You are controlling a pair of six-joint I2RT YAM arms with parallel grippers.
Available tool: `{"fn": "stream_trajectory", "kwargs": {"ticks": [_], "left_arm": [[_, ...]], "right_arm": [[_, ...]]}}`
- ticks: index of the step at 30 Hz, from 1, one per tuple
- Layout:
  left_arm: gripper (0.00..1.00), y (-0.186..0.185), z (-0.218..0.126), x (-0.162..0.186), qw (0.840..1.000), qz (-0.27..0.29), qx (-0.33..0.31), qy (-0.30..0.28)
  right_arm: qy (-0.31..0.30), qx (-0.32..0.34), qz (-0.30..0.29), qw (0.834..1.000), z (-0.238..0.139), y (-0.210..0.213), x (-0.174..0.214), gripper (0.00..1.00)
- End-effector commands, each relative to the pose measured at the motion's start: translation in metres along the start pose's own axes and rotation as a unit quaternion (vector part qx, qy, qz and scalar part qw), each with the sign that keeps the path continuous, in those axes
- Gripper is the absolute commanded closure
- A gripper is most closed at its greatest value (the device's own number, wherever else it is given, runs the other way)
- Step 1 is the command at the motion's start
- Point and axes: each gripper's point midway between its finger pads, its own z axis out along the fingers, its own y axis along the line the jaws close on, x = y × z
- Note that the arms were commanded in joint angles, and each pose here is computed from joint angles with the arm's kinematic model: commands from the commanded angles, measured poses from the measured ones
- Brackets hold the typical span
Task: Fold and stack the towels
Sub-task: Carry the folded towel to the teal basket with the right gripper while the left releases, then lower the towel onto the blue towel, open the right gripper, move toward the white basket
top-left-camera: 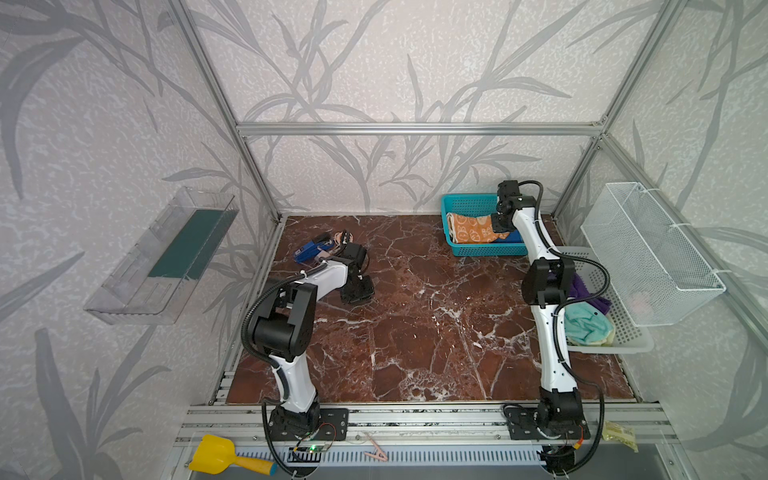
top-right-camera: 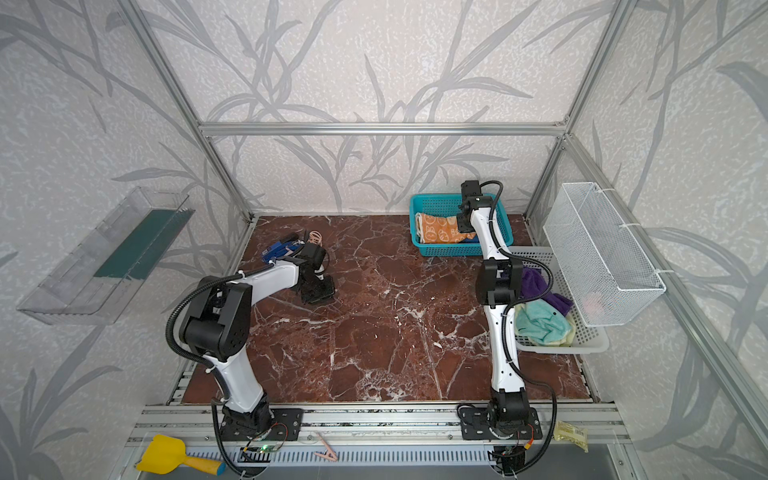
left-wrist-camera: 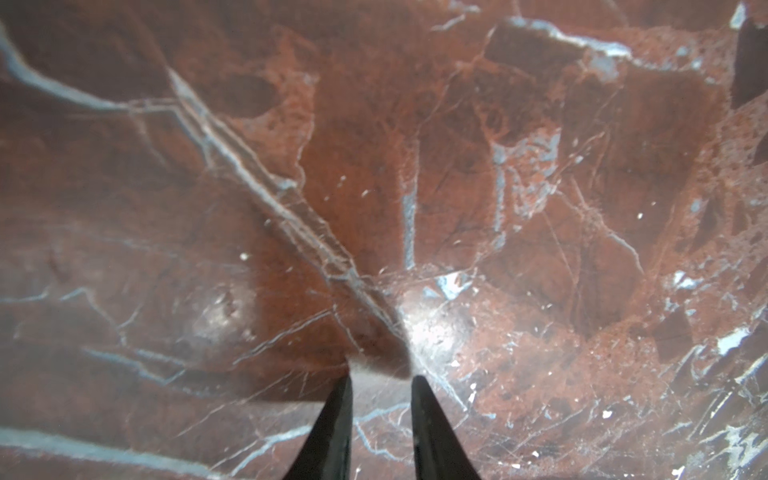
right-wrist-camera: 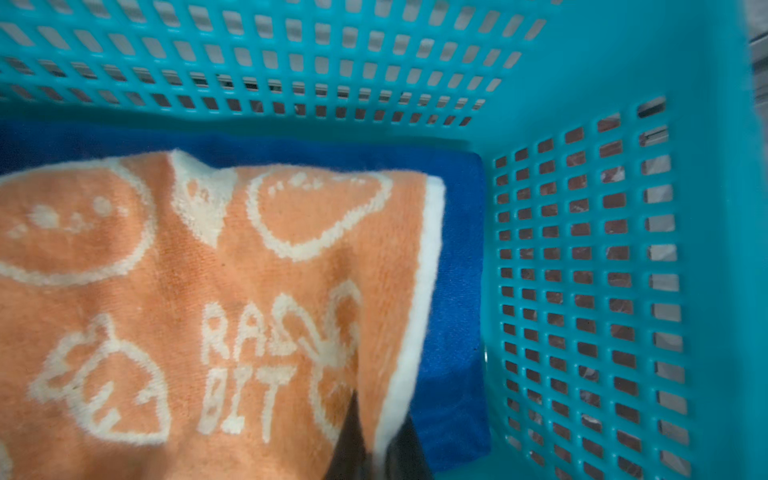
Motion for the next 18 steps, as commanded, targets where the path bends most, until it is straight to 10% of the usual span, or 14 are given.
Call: {"fn": "stream_trajectory", "kwargs": {"ticks": [1, 7, 11, 18], "left_arm": [[0.73, 0.000, 0.002, 0.000, 1.000, 0.001, -0.015, 0.007], [0.74, -0.004, 0.002, 0.000, 1.000, 0.005, -0.013, 0.007], [0.74, -0.004, 0.001, 0.001, 1.000, 0.006, -0.013, 0.005], [0.74, -0.010, -0.003, 0.004, 1.000, 0.012, -0.003, -0.001]], "right_arm": [[-0.005, 0.043, -0.002, 0.999, 0.006, -0.017, -0.001, 1.00], [-0.003, 0.092, 0.010, 0.996, 0.002, -0.046, 0.000, 0.95], [-0.001, 0.083, 0.015, 0.996, -0.001, -0.047, 0.001, 0.48], [0.019, 0.073, 0.029, 0.997, -0.032, -0.039, 0.011, 0.42]]}}
